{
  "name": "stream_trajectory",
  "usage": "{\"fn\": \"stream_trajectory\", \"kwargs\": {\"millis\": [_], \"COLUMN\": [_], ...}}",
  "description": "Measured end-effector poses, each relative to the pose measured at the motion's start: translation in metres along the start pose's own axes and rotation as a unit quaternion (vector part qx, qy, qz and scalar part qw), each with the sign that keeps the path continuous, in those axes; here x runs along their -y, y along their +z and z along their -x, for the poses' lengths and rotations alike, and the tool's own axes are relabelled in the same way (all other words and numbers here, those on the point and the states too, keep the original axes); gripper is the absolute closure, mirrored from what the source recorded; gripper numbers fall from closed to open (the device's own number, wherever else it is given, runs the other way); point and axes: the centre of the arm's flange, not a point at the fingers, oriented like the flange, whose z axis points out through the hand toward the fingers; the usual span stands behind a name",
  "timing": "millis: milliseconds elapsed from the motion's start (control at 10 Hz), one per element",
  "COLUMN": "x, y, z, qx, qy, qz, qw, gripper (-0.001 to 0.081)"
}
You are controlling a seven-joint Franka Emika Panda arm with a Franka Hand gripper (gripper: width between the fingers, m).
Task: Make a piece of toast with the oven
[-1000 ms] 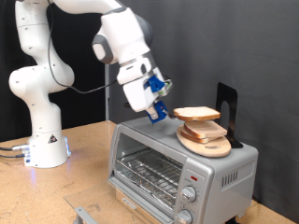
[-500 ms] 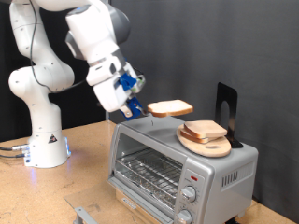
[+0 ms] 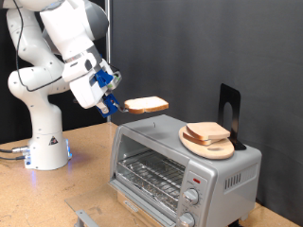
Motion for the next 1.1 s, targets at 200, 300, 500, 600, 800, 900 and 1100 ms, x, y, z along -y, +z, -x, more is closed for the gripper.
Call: {"fn": "stream_trajectory", "kwargs": {"millis": [200, 300, 500, 600, 800, 900, 1100], "x": [-0.010, -0.025, -0.061, -0.079, -0.108, -0.117, -0.128], "y": [0.001, -0.001, -0.007, -0.010, -0.013, -0.013, -0.009], "z": [-0.001, 0.001, 0.007, 0.010, 0.014, 0.015, 0.016], "qx": [-0.011, -0.014, -0.018, -0.020, -0.025, -0.028, -0.023], "qy": [0.011, 0.023, 0.037, 0.043, 0.058, 0.064, 0.071], "qz": [0.001, 0.002, 0.011, 0.017, 0.022, 0.024, 0.029], "qw": [0.9999, 0.9996, 0.9991, 0.9987, 0.9977, 0.9972, 0.9968], "gripper": [0.0360, 0.0360, 0.0360, 0.0360, 0.0360, 0.0360, 0.0360]}}
